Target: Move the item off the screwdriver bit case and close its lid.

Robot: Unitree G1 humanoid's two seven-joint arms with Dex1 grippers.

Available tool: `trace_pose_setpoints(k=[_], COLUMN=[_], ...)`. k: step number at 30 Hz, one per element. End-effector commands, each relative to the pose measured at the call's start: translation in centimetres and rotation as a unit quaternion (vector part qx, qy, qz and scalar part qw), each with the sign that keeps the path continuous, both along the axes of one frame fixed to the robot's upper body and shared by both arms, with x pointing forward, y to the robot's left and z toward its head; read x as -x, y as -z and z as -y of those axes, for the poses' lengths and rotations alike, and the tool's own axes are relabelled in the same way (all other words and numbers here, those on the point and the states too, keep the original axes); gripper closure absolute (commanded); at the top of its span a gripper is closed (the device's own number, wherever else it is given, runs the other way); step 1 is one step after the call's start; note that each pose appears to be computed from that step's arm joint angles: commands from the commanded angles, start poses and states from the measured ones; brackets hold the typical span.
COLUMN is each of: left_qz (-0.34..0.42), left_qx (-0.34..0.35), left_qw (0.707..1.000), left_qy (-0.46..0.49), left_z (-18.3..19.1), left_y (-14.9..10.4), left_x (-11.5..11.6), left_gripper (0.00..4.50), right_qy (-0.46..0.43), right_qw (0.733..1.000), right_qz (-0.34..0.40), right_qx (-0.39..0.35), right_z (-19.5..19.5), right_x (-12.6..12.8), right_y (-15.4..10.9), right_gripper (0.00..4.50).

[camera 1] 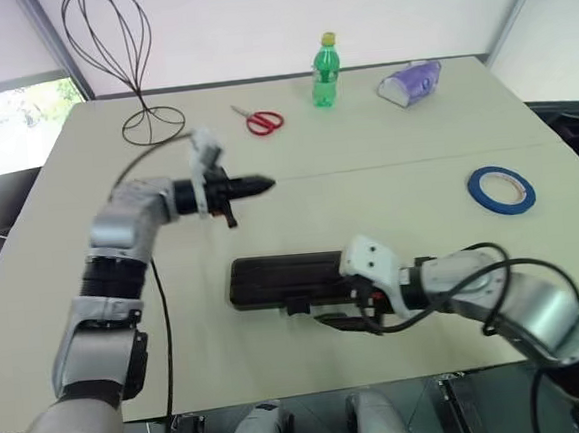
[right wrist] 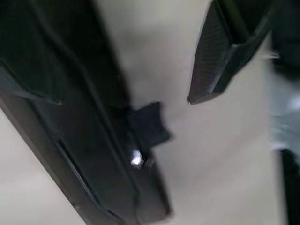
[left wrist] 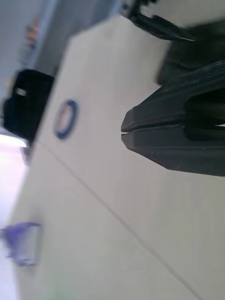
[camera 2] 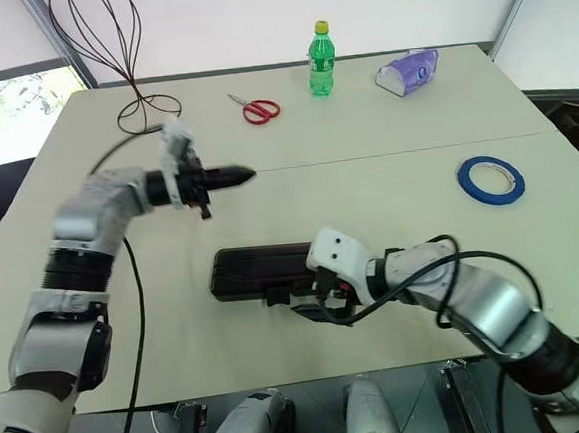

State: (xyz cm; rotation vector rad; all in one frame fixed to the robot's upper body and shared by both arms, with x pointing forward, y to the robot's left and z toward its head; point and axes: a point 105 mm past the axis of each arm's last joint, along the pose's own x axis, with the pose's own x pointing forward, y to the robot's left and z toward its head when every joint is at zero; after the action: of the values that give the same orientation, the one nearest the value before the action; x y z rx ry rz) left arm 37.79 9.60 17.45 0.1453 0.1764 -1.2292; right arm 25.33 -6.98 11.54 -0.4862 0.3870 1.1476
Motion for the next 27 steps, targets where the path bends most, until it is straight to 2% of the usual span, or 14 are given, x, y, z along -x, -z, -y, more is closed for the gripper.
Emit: trace_pose_setpoints(k=[1,3,5,6,13,20,27], left_qz=[0.027,0.026,0.025,0.025,0.014,-0.014,-0.041], left_qx=[-0.07,-0.096,-0.118,-0.125,-0.169,-0.183,-0.184], left_qw=[0.996,0.993,0.989,0.987,0.977,0.965,0.954], left_qy=[0.045,0.069,0.089,0.094,0.133,0.19,0.235], left_z=[1.2,1.6,2.0,2.1,3.3,3.4,3.4], left_y=[1.8,2.7,3.5,3.8,5.2,6.4,7.1], left_x=[-0.4,-0.4,-0.5,-0.6,-0.7,0.8,2.2], left_gripper=[4.5,4.5,4.5,4.5,4.5,4.5,4.5], right_qy=[-0.031,-0.034,-0.045,-0.05,-0.04,-0.037,-0.024], right_qw=[0.999,0.999,0.999,0.999,0.999,0.999,0.999], right_qz=[0.025,0.026,0.017,0.014,0.023,0.014,0.014], right_qx=[-0.015,-0.014,-0.01,-0.008,-0.011,-0.002,0.022], right_z=[-2.0,-2.2,-2.4,-2.4,-2.8,-2.8,-2.8], right_x=[0.3,0.3,0.8,1.0,1.3,1.6,0.5], right_y=[-0.5,-0.3,0.0,0.1,-0.3,0.5,2.4], right_gripper=[1.99,2.94,4.1,4.44,4.44,4.44,4.44])
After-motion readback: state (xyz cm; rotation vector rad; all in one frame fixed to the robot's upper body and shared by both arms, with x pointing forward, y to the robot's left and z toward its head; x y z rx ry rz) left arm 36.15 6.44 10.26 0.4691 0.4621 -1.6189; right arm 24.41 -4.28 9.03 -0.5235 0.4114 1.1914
